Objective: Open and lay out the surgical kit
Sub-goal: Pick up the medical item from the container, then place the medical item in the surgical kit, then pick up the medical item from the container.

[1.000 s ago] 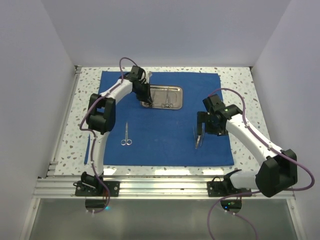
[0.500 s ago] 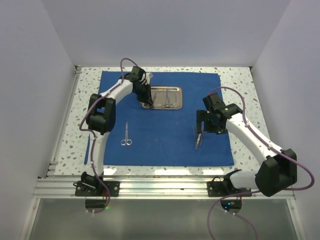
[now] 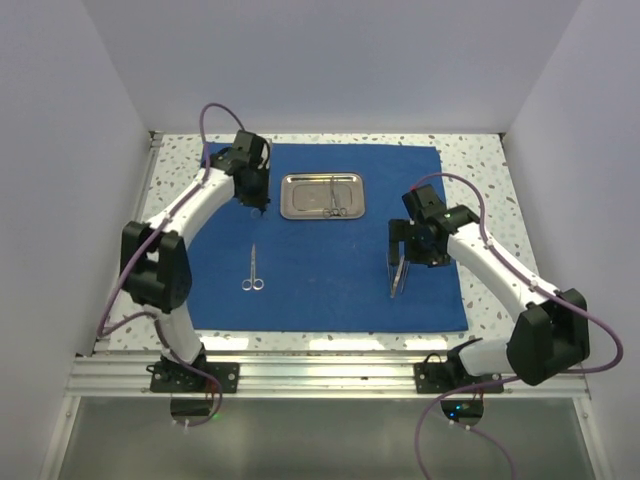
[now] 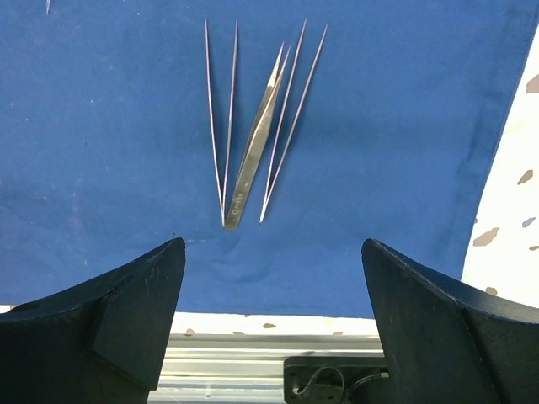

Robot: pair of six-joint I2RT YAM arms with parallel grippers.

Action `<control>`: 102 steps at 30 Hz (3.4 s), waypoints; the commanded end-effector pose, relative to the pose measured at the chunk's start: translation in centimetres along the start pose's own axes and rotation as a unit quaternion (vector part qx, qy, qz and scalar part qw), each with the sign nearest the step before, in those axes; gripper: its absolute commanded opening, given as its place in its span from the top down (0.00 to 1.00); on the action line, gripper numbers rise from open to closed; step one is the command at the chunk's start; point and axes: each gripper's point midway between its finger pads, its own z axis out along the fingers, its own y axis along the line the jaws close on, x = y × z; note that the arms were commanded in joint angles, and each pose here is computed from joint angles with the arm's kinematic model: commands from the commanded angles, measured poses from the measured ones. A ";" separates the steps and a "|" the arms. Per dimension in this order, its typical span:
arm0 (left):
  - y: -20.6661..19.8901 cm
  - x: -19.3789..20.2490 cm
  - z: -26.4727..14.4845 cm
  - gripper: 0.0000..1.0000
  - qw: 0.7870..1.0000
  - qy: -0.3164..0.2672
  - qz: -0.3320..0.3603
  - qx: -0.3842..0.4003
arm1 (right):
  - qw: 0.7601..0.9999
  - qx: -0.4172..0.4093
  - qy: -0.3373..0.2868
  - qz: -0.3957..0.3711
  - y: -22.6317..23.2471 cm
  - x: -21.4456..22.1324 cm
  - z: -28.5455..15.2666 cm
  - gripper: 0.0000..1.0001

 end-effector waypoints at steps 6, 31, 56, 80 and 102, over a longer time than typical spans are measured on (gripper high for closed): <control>3.8 10.2 -4.2 1.00 0.997 0.026 -0.044 -0.054 | 1.000 -0.021 -0.012 -0.011 0.9 -1.3 -0.1 0.11; -1.8 1.8 0.9 0.53 0.999 0.015 -0.033 -0.030 | 1.000 -0.018 -0.018 -0.003 -0.1 0.3 -1.1 0.11; -14.8 -2.9 12.6 0.56 0.993 0.010 -0.046 0.112 | 1.000 0.004 -0.012 0.000 -1.5 1.6 -2.3 0.11; -10.4 7.8 18.0 0.83 0.988 0.155 -0.002 -0.010 | 1.000 -0.002 -0.016 0.000 -1.3 1.7 -1.6 0.11; -4.3 14.2 18.3 1.00 0.952 0.242 0.094 -0.161 | 1.000 -0.015 -0.025 0.000 -0.8 1.4 -1.2 0.10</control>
